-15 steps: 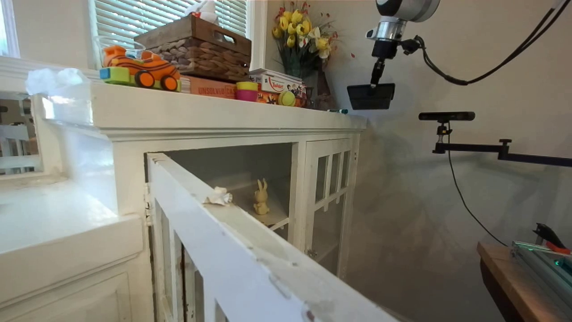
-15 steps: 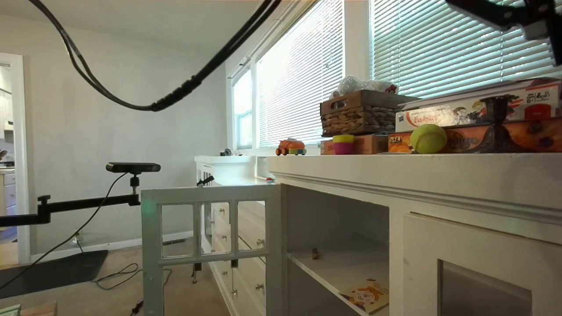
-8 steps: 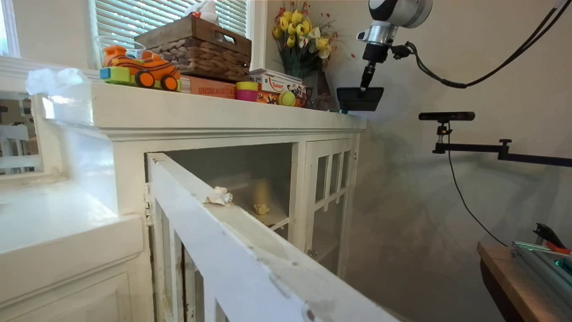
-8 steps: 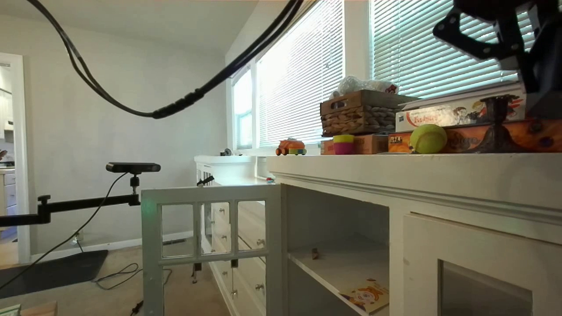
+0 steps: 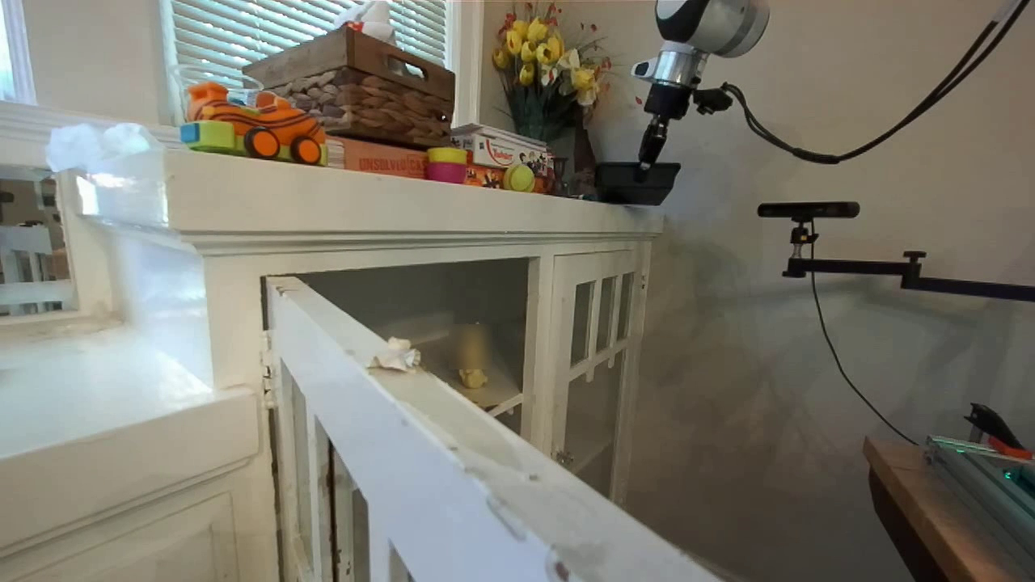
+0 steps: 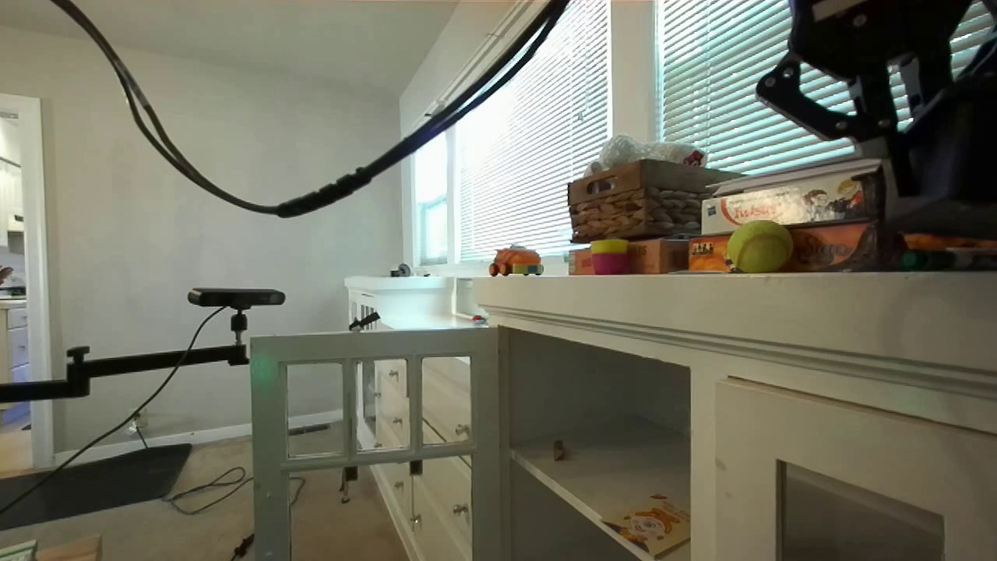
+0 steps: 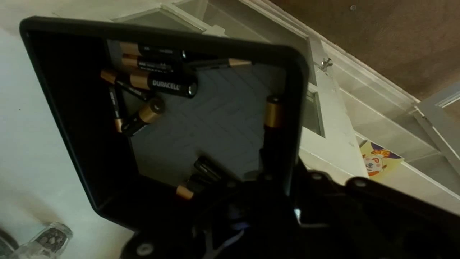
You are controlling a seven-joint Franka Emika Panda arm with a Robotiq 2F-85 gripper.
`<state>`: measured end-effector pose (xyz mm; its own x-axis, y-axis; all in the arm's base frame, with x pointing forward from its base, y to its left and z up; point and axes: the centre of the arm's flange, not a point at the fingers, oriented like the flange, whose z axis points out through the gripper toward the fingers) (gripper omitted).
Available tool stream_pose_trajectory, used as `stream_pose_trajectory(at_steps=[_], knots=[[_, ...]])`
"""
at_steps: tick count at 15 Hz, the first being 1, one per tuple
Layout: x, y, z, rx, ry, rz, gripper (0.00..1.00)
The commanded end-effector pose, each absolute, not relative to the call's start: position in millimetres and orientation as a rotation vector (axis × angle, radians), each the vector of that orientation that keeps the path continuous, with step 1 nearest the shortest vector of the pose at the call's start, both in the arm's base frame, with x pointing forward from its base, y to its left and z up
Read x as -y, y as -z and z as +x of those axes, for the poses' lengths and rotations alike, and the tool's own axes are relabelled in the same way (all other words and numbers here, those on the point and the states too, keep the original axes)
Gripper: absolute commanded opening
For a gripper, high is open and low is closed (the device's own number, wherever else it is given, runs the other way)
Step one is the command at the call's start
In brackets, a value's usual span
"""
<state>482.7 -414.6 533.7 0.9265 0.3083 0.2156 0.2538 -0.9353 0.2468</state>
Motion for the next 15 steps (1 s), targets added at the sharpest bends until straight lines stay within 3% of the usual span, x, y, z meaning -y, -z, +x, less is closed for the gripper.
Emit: stream_pose_trajectory(at_steps=[1,9,15], knots=[[419,-552,486,-0.469,-0.409,2.821,0.03],[412,-581,468,-0.435,-0.387,2.766,0.03],[453,-570,466,-0.328,-0.435,2.767,0.03]])
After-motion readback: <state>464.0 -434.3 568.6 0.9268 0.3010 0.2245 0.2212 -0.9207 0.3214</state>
